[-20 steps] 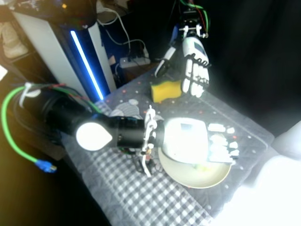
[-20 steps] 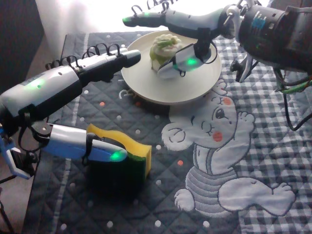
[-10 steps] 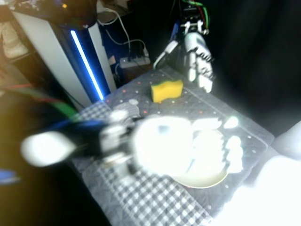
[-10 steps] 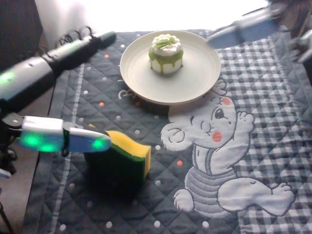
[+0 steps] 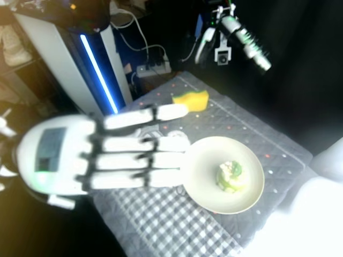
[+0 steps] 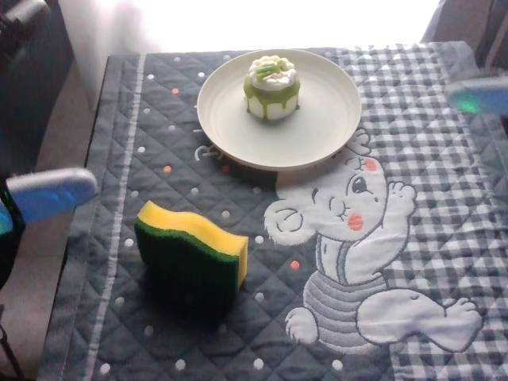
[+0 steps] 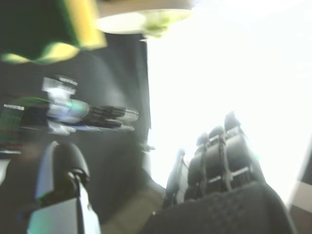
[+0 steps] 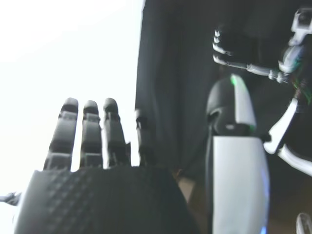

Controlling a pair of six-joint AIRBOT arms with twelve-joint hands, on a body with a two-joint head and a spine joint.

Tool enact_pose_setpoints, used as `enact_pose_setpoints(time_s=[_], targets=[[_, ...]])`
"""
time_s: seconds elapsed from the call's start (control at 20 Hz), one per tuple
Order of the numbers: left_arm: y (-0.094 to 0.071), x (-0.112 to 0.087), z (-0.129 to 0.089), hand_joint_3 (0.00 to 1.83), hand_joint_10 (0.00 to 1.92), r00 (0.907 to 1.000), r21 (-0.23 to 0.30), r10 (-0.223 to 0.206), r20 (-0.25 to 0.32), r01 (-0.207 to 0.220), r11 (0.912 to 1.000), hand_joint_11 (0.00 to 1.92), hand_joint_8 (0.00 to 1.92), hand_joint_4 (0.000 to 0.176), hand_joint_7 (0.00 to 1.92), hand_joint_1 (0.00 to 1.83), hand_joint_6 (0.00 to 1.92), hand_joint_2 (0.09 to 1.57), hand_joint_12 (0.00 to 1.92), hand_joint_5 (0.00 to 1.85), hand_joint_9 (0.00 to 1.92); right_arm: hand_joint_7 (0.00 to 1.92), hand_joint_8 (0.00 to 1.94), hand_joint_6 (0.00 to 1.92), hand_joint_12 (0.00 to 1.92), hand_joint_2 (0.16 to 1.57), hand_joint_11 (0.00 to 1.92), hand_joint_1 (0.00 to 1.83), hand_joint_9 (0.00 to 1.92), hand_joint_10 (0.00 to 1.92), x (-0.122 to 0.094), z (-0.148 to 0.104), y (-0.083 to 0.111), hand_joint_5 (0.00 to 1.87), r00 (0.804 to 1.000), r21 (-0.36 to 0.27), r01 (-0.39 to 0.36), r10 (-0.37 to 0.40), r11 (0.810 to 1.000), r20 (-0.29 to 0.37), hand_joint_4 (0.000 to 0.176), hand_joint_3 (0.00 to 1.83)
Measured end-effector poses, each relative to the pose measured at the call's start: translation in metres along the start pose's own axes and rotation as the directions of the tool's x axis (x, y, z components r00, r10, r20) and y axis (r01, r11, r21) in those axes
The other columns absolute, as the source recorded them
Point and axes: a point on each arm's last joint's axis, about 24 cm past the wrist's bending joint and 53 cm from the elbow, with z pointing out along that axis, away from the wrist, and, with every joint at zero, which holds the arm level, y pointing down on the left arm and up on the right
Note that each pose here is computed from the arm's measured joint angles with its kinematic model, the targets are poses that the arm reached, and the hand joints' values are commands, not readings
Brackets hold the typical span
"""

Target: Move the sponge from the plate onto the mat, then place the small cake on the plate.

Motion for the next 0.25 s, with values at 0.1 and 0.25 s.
enact_pose_setpoints(time_s=[0.1, 0.25], targets=[[0.0, 0.005, 0.0, 0.02, 0.0, 0.9978, 0.025, -0.061, 0.026, 0.06, 0.9979, 0.0, 0.0, 0.078, 0.0, 0.38, 0.0, 1.1, 0.67, 0.0, 0.0, 0.12, 0.0, 0.01, 0.0, 0.95, 0.0, 0.81, 0.07, 0.0, -0.005, -0.036, -0.006, 0.07, 0.993, 0.01, -0.063, 0.062, 0.998, 0.101, 0.172, 0.0], [0.002, 0.011, -0.001, 0.02, 0.0, 0.9947, 0.02, -0.1, 0.022, 0.1, 0.9948, 0.0, 0.0, 0.124, 0.0, 0.32, 0.0, 1.18, 0.45, 0.0, 0.0, 0.13, 0.0, 0.03, 0.0, 1.01, 0.0, 0.79, 0.05, 0.0, -0.022, -0.064, -0.003, 0.32, 0.97, -0.012, -0.089, 0.09, 0.996, 0.226, 0.176, 0.01]])
